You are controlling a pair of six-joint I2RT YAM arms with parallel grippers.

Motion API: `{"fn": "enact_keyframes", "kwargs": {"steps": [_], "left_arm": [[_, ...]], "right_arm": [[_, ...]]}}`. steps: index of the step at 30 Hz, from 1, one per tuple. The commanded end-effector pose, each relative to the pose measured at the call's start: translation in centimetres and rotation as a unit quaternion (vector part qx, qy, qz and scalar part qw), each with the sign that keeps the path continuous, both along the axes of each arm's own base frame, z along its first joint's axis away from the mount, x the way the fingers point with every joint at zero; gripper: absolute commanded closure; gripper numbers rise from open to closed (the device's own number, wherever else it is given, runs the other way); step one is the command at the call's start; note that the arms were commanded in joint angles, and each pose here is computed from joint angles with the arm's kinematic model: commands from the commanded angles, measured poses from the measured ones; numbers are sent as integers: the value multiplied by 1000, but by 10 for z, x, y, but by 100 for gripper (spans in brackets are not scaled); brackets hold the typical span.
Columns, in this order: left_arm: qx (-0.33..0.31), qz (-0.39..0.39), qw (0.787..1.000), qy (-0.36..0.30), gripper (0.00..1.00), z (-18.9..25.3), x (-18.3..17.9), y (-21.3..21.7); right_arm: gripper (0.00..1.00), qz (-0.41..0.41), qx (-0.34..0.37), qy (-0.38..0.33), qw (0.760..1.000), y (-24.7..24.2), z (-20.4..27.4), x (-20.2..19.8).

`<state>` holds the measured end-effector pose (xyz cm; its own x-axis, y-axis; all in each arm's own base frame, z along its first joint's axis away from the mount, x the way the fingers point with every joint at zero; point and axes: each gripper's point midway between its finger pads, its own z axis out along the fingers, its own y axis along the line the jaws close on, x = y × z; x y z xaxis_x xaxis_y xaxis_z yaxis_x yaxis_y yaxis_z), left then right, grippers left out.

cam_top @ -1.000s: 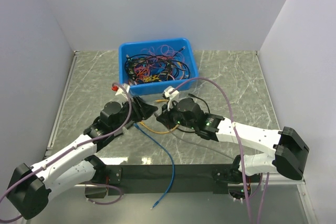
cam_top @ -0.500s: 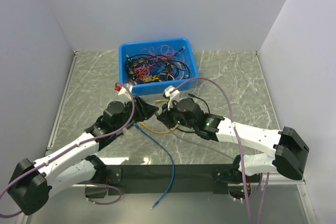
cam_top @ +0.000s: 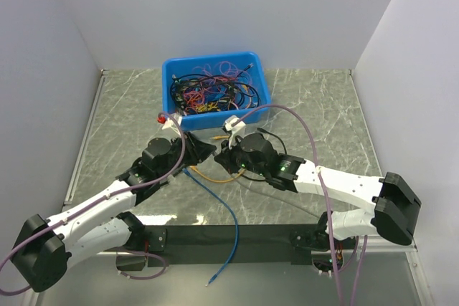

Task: Insert the plug into the switch port

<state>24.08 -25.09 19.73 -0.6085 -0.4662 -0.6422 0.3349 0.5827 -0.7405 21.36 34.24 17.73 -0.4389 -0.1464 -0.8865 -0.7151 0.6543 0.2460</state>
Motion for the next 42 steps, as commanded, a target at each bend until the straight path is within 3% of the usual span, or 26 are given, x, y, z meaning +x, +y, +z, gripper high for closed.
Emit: {"fn": "enact_keyframes", "kwargs": {"steps": [1,8,9,12,16,20,25,31,35,42], "left_arm": [[-16,-4,999,-39,76,28,5,-6],[-15,3,999,-41,99,28,6,-3],[-13,6,999,-40,99,27,7,-3],[-6,9,999,-39,100,25,9,-2],[1,19,998,-52,100,29,12,2],[-5,18,996,-83,99,40,12,3],[-23,10,989,-143,100,60,7,6],[-44,-7,979,-200,99,77,-2,8],[-79,-40,964,-250,99,95,-21,7],[-96,-51,956,-271,99,104,-33,11]], "right_arm": [[100,-5,29,-23,999,12,27,7],[100,-15,29,-18,999,12,30,11],[88,-19,28,-15,999,12,31,12],[66,-17,28,-10,999,14,33,11],[53,-17,41,-10,999,12,45,12],[51,9,80,14,997,6,57,11],[52,100,157,43,982,3,79,-6],[56,113,193,61,973,-10,81,1],[58,175,236,82,953,-9,93,-13],[61,209,260,110,936,-5,90,-19]]}}
